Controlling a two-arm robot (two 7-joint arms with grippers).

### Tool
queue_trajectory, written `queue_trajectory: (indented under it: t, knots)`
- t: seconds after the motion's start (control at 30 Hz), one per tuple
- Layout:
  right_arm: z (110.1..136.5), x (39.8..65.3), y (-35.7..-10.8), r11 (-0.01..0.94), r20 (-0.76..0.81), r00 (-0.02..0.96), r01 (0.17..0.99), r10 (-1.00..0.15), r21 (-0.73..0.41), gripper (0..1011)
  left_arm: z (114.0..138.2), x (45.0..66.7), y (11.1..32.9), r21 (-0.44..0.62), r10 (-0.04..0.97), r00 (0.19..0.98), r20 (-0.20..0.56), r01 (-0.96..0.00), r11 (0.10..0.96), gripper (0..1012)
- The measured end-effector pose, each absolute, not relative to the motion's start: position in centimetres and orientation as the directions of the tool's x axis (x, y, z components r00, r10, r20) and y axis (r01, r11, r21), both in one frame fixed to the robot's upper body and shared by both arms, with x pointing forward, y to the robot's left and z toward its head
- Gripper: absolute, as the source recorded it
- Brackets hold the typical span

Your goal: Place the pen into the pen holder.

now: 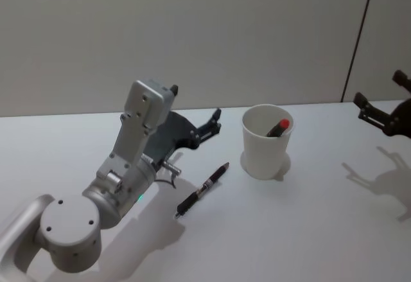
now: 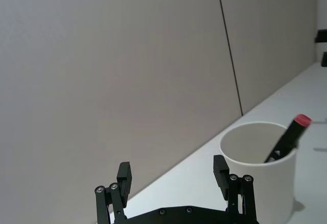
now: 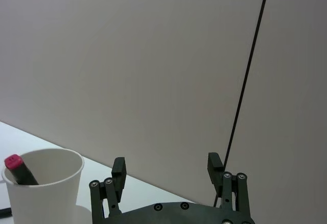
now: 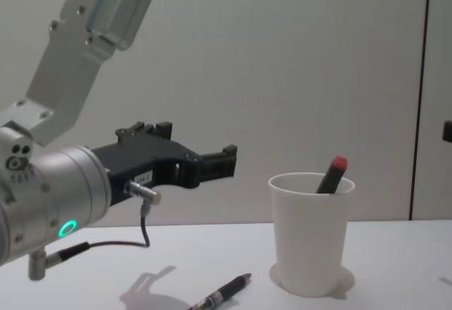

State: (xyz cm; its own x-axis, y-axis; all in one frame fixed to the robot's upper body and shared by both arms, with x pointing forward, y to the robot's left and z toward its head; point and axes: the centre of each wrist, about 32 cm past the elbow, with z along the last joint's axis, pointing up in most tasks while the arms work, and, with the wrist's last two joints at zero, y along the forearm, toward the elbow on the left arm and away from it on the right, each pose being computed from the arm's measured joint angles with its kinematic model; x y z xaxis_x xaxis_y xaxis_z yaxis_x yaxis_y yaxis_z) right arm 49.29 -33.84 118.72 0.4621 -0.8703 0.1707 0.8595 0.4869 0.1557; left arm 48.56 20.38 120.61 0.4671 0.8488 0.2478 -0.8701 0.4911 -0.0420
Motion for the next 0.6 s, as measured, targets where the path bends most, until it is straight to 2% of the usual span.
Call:
queue_trajectory:
  t: [0.33, 0.6]
  knots:
    - [118.8, 49.0, -35.0, 0.475, 0.175, 0.451, 0.869, -0.875, 0.135, 1001, 120.7, 46.7, 21.4, 0.06, 0.799, 0.559, 0.223, -0.826, 0.561, 1003]
    - [118.9, 48.8, -35.4, 0.47, 0.176, 0.447, 0.873, -0.877, 0.127, 1001, 120.6, 45.6, 21.9, 0.122, 0.772, 0.603, 0.203, -0.798, 0.591, 1003]
